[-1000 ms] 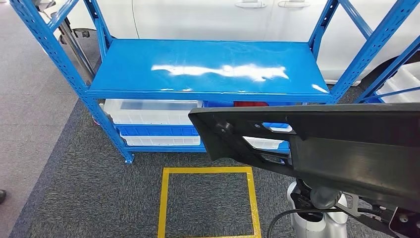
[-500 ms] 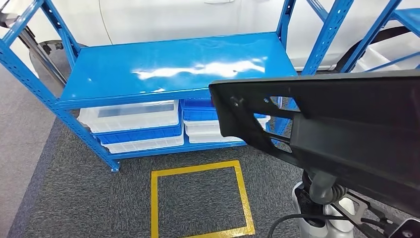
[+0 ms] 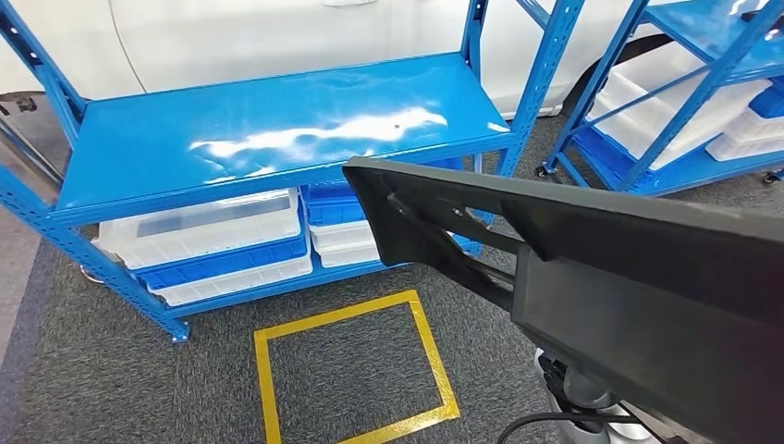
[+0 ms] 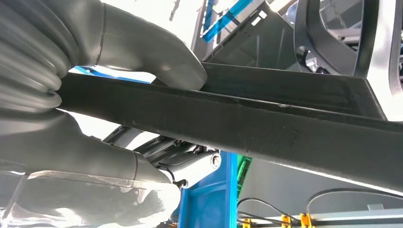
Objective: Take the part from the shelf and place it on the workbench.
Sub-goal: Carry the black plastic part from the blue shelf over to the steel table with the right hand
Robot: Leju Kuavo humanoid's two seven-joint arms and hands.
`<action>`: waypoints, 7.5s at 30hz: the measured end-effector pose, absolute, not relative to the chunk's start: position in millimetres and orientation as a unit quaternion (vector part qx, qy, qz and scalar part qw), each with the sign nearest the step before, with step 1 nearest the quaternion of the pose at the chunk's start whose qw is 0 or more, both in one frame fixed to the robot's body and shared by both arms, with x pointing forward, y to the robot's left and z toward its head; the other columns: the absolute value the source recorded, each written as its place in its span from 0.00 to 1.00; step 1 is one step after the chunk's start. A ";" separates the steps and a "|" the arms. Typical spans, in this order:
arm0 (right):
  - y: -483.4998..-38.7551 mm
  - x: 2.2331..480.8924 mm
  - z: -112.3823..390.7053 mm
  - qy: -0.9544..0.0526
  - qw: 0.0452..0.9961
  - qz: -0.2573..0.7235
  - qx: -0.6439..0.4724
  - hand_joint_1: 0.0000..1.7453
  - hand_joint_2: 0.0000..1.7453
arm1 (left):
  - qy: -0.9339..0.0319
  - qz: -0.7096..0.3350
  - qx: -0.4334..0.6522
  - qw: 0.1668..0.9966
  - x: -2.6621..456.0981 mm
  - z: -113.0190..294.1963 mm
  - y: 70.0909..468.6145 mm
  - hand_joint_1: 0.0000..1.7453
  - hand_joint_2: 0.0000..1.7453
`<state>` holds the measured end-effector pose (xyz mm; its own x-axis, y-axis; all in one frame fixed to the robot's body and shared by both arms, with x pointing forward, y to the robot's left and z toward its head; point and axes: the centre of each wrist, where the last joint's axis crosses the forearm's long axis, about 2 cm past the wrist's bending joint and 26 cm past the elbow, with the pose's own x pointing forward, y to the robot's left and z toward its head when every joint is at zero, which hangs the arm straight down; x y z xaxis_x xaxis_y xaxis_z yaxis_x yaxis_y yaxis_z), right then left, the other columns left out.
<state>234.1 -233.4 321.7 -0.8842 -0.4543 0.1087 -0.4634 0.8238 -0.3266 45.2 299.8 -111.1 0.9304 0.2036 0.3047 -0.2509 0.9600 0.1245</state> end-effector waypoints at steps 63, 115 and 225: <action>-304.4 214.3 295.1 -0.982 0.033 0.065 0.172 0.94 1.00 | -0.191 0.104 0.099 0.971 50.0 -109.5 326.7 0.00 1.00; -243.0 236.6 292.0 -0.972 0.082 0.061 0.211 0.94 1.00 | -0.172 0.124 0.054 0.976 46.0 -111.0 282.1 0.00 1.00; -266.5 248.9 284.1 -0.975 0.097 0.054 0.193 0.94 1.00 | -0.180 0.119 0.043 0.975 52.8 -110.1 279.1 0.00 1.00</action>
